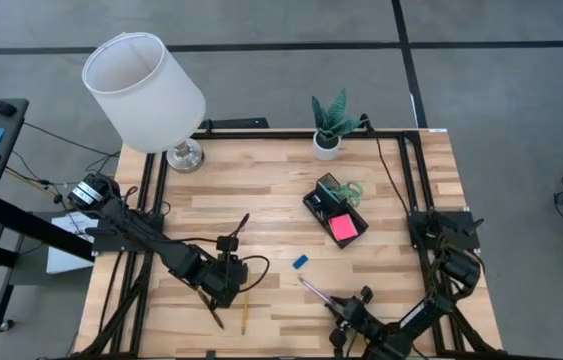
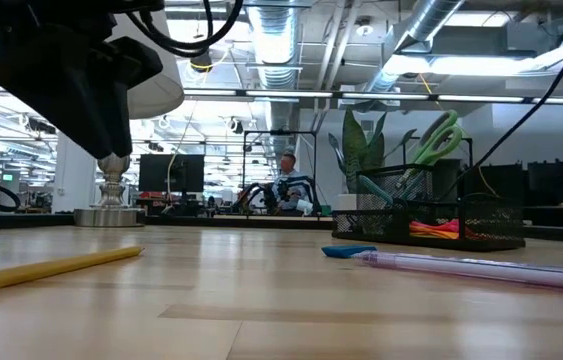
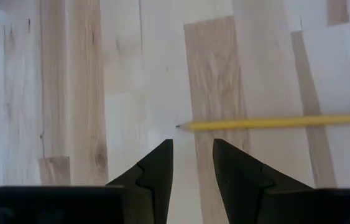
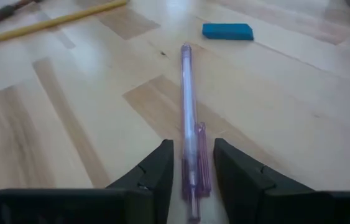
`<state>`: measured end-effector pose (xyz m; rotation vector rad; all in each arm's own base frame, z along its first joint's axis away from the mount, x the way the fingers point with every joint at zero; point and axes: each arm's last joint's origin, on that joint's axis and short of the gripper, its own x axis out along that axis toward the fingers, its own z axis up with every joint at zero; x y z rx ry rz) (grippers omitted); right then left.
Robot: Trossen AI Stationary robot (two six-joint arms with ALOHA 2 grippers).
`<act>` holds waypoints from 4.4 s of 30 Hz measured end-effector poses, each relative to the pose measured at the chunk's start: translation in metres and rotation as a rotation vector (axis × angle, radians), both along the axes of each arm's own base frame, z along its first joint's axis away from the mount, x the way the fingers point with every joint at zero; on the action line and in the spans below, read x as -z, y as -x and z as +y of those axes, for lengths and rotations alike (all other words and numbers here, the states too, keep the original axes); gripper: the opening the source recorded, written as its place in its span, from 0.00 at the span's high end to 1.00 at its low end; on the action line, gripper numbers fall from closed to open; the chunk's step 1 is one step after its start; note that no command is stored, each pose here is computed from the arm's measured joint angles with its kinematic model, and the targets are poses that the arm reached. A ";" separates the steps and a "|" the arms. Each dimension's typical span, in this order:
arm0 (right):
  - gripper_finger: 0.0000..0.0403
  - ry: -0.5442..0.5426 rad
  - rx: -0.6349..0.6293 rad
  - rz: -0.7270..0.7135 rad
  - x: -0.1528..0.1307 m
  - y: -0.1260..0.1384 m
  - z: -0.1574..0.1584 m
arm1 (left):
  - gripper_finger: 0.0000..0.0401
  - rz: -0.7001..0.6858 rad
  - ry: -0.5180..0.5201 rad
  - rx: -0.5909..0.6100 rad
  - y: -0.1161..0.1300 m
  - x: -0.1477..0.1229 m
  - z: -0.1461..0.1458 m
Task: Pick and place office supplies into organizer
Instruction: Put the purple pen into the desk organizer
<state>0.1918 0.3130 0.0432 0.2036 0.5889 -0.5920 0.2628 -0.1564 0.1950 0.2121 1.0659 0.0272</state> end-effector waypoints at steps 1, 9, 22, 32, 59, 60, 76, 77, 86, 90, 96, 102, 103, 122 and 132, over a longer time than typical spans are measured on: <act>0.73 0.004 -0.009 -0.011 0.002 0.002 -0.001 | 0.73 -0.005 0.003 0.001 -0.001 0.000 0.000; 0.73 0.050 -0.046 -0.053 0.007 -0.001 -0.006 | 0.73 -0.013 0.002 -0.007 -0.004 -0.001 0.004; 0.89 0.047 -0.044 -0.158 0.016 -0.020 -0.022 | 0.73 -0.024 -0.026 0.018 -0.009 -0.001 0.010; 0.90 0.041 0.004 -0.138 0.016 -0.050 -0.036 | 0.73 -0.020 -0.037 0.029 -0.009 -0.001 0.010; 0.98 -0.029 -0.250 0.269 -0.104 -0.049 -0.062 | 0.73 -0.014 -0.028 0.037 -0.008 -0.001 0.009; 0.96 -0.048 -0.253 0.279 -0.099 -0.051 -0.061 | 0.73 -0.012 -0.025 0.037 -0.008 -0.001 0.010; 0.74 -0.194 -0.315 0.176 -0.096 -0.046 -0.033 | 0.73 -0.001 0.016 0.006 -0.008 -0.001 0.009; 0.74 -0.199 -0.327 0.159 -0.097 -0.041 -0.028 | 0.73 0.001 0.020 0.008 -0.008 -0.001 0.009; 0.74 -0.175 -0.251 -0.051 -0.080 -0.007 -0.004 | 0.73 -0.008 0.021 0.005 -0.008 -0.001 0.009; 0.74 -0.126 -0.244 -0.054 -0.051 -0.007 0.000 | 0.73 -0.017 0.029 -0.018 -0.009 -0.001 0.009; 0.73 -0.064 -0.196 -0.053 -0.014 -0.012 -0.003 | 0.73 -0.032 0.042 -0.026 -0.010 -0.002 0.008; 0.74 0.071 -0.180 -0.156 0.016 -0.004 0.001 | 0.73 -0.048 0.051 -0.027 -0.012 -0.003 0.008; 0.75 0.087 -0.190 -0.149 0.018 -0.001 0.001 | 0.73 -0.048 0.051 -0.027 -0.012 -0.003 0.008; 0.93 0.097 -0.166 -0.143 0.017 0.000 -0.003 | 0.73 -0.061 0.052 -0.024 -0.013 -0.003 0.009; 0.91 0.082 -0.098 0.041 -0.031 -0.016 -0.019 | 0.73 -0.088 0.012 0.020 -0.016 -0.005 0.008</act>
